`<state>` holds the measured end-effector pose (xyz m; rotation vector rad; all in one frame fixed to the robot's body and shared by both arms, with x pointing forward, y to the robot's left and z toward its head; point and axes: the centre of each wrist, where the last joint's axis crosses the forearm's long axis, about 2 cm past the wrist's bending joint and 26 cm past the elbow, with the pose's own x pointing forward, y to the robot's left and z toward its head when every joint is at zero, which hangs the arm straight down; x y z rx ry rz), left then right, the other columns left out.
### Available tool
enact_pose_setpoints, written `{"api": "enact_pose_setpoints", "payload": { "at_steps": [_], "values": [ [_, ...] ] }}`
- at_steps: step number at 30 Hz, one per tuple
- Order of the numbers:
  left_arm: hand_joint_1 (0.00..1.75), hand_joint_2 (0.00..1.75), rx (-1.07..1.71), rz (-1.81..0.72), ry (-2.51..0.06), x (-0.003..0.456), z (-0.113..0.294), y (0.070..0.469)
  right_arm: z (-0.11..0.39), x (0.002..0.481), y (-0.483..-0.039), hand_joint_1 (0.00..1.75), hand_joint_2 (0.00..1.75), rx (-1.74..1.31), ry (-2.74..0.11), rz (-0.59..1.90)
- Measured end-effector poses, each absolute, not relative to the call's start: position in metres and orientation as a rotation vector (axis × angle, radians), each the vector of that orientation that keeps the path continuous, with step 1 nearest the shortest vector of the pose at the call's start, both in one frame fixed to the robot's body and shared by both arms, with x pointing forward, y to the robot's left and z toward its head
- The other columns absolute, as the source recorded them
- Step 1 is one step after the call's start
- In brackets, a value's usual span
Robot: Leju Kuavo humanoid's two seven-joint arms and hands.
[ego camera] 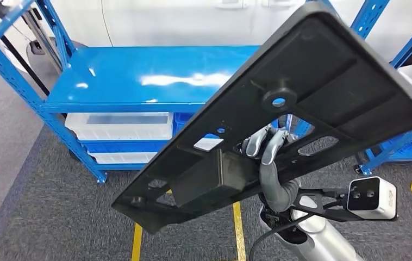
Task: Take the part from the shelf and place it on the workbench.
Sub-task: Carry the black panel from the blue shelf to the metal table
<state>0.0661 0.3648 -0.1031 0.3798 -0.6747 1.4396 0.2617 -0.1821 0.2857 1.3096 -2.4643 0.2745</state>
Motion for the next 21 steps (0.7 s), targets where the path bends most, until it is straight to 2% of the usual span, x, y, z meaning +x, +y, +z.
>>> {"api": "enact_pose_setpoints", "payload": {
  "at_steps": [21],
  "values": [
    [0.00, 0.00, 0.390, 1.439, -0.643, 0.0593, -0.1044, 0.3634, 0.2825, 0.2678, -0.1880, 1.75, 1.75, 1.290, -2.484, 0.271]
  ]
}}
